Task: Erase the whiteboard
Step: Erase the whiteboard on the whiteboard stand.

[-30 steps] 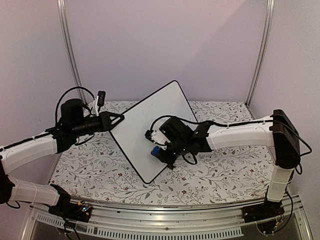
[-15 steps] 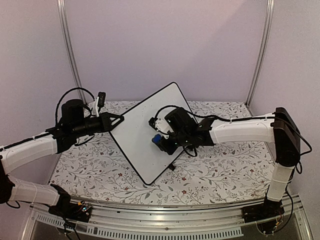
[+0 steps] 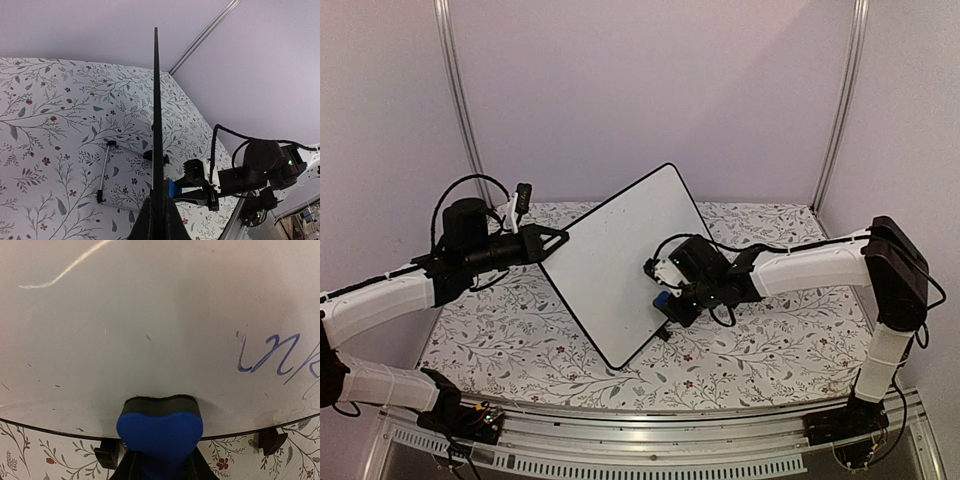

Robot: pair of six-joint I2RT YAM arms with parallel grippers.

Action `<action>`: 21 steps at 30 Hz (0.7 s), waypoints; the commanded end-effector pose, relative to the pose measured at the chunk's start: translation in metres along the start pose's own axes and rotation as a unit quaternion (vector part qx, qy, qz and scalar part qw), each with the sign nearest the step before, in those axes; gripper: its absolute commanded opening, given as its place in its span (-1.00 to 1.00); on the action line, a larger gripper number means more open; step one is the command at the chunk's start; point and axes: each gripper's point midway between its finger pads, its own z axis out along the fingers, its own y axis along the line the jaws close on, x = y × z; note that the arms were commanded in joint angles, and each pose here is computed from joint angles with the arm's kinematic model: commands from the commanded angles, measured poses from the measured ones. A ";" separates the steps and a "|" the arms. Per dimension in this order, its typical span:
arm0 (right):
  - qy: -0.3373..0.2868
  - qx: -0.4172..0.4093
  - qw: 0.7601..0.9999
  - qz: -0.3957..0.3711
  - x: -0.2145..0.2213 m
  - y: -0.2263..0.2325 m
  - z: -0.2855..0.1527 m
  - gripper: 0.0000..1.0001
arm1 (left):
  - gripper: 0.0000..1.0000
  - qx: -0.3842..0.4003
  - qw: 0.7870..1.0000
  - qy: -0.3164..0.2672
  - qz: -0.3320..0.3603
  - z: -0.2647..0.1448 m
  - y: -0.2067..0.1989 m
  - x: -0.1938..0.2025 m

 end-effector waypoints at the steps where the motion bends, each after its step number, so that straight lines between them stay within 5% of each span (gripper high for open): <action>1: -0.049 0.011 0.999 -0.004 -0.047 -0.008 -0.008 -1.00 | -1.00 0.073 0.997 0.006 0.033 0.001 -0.036 -0.003; 9: -0.059 0.023 0.998 -0.012 -0.067 -0.024 -0.008 -1.00 | -1.00 0.073 0.997 0.004 0.035 0.000 -0.037 -0.004; 21: 0.007 0.008 0.999 0.032 0.019 -0.033 0.017 -1.00 | -1.00 0.076 0.997 0.005 0.035 0.000 -0.038 -0.004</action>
